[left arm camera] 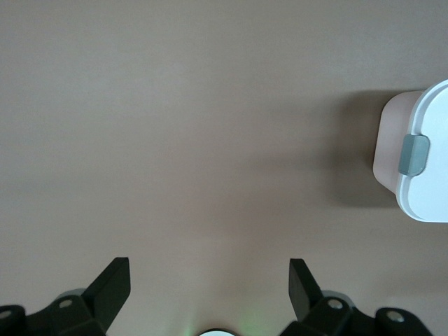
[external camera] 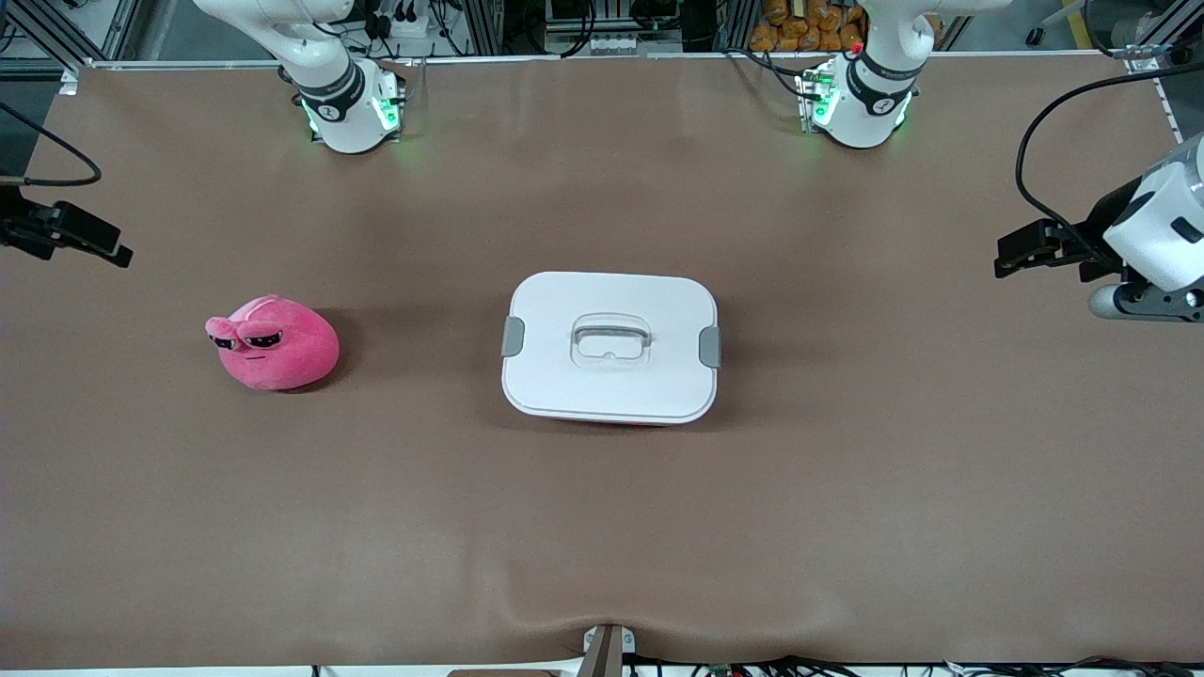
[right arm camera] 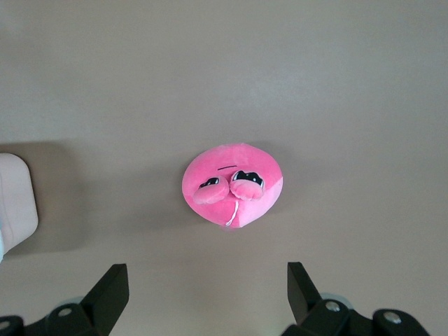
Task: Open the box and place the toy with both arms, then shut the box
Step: 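Move the left and right grippers out from rest toward the table, then reach the right gripper to the pink plush while the left gripper reaches the lid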
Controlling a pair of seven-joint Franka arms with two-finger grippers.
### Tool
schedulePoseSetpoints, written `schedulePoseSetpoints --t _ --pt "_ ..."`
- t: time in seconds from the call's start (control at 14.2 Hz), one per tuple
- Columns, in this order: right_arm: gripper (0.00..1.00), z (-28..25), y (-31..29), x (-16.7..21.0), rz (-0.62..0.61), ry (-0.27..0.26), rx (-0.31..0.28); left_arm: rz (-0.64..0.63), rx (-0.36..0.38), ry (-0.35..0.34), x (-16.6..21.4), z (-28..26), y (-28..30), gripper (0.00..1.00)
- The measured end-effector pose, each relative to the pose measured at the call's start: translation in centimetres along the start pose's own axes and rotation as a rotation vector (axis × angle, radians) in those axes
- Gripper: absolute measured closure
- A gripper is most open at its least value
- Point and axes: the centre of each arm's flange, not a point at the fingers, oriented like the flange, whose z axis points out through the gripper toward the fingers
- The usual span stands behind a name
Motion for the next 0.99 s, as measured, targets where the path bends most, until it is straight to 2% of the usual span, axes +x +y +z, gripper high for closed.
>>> schedulePoseSetpoints --t 0.21,0.63,0.99 --pt "0.00 0.9 -0.1 0.5 -0.001 -0.016 -0.001 -0.041 -0.009 0.008 1.0 1.0 2.3 0.00" --pt "0.00 2.1 -0.4 1.1 -0.006 -0.037 -0.003 -0.238 -0.043 -0.028 2.6 3.9 6.4 0.00" --pt "0.00 2.9 -0.7 1.5 -0.010 -0.051 -0.004 -0.419 -0.040 -0.044 2.9 5.8 12.1 0.00"
